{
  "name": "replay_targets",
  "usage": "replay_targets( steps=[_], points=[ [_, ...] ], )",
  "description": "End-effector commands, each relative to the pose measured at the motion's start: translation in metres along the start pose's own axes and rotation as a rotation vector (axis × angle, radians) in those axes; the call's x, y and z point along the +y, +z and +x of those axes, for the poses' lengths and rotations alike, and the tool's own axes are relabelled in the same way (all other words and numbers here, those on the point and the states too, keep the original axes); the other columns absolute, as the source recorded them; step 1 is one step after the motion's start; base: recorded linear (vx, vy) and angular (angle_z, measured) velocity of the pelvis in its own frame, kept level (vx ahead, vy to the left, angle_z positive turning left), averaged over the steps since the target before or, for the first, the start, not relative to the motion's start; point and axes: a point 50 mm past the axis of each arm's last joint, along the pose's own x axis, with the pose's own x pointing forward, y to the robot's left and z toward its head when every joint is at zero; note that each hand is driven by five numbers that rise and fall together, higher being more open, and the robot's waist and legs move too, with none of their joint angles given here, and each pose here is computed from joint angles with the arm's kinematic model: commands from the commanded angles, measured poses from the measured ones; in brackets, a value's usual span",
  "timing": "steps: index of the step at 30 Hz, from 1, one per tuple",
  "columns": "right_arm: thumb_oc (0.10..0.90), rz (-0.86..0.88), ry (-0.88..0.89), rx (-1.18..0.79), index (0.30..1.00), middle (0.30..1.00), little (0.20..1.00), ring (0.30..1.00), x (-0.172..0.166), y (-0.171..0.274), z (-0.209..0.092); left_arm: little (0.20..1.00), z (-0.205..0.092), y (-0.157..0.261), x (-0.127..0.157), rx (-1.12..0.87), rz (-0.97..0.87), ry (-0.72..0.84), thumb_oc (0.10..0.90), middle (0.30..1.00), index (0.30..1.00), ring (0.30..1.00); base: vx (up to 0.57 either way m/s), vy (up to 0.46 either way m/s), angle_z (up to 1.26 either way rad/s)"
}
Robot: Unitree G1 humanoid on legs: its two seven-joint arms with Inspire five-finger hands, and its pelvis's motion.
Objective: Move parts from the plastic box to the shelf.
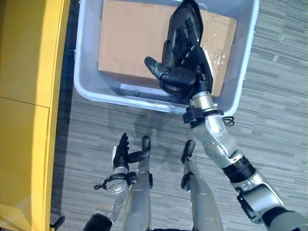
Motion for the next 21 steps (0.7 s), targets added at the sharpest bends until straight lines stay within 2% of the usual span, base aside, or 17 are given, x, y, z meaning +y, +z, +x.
replay_targets(
  steps=[1, 8, 11, 16, 20, 21],
  points=[
    [0.900, 0.054, 0.193, -0.306, 1.000, 1.000, 1.000, 1.000, 0.038, 0.059, 0.002, 1.000, -0.013, 0.002, 0.023, -0.040, 0.033, 0.049, 0.900, 1.000, 1.000, 1.000, 0.00, -0.013, -0.04],
    [0.900, 0.030, 0.215, -0.334, 1.000, 1.000, 1.000, 1.000, 0.037, 0.067, -0.001, 1.000, -0.014, 0.002, 0.027, -0.040, 0.036, 0.057, 0.900, 1.000, 1.000, 1.000, 0.00, -0.007, -0.03],
    [0.900, -0.052, 0.194, -0.344, 1.000, 1.000, 1.000, 1.000, 0.030, 0.069, -0.003, 1.000, -0.015, 0.001, 0.031, -0.035, 0.040, 0.068, 0.900, 1.000, 1.000, 1.000, 0.01, -0.012, -0.07],
    [0.900, -0.295, 0.167, -0.370, 1.000, 1.000, 1.000, 1.000, 0.016, 0.075, 0.001, 1.000, -0.014, 0.004, 0.034, -0.055, 0.048, 0.079, 0.900, 1.000, 1.000, 1.000, 0.01, -0.004, -0.02],
    [0.900, -0.361, 0.160, -0.367, 1.000, 1.000, 1.000, 1.000, 0.007, 0.079, 0.003, 1.000, -0.014, 0.006, 0.035, -0.067, 0.047, 0.079, 0.900, 1.000, 1.000, 1.000, 0.00, 0.000, 0.00],
    [0.900, -0.432, 0.157, -0.383, 1.000, 1.000, 1.000, 1.000, 0.003, 0.084, 0.004, 1.000, -0.015, 0.005, 0.036, -0.068, 0.047, 0.083, 0.900, 1.000, 1.000, 1.000, 0.00, 0.000, 0.00]
  ],
)
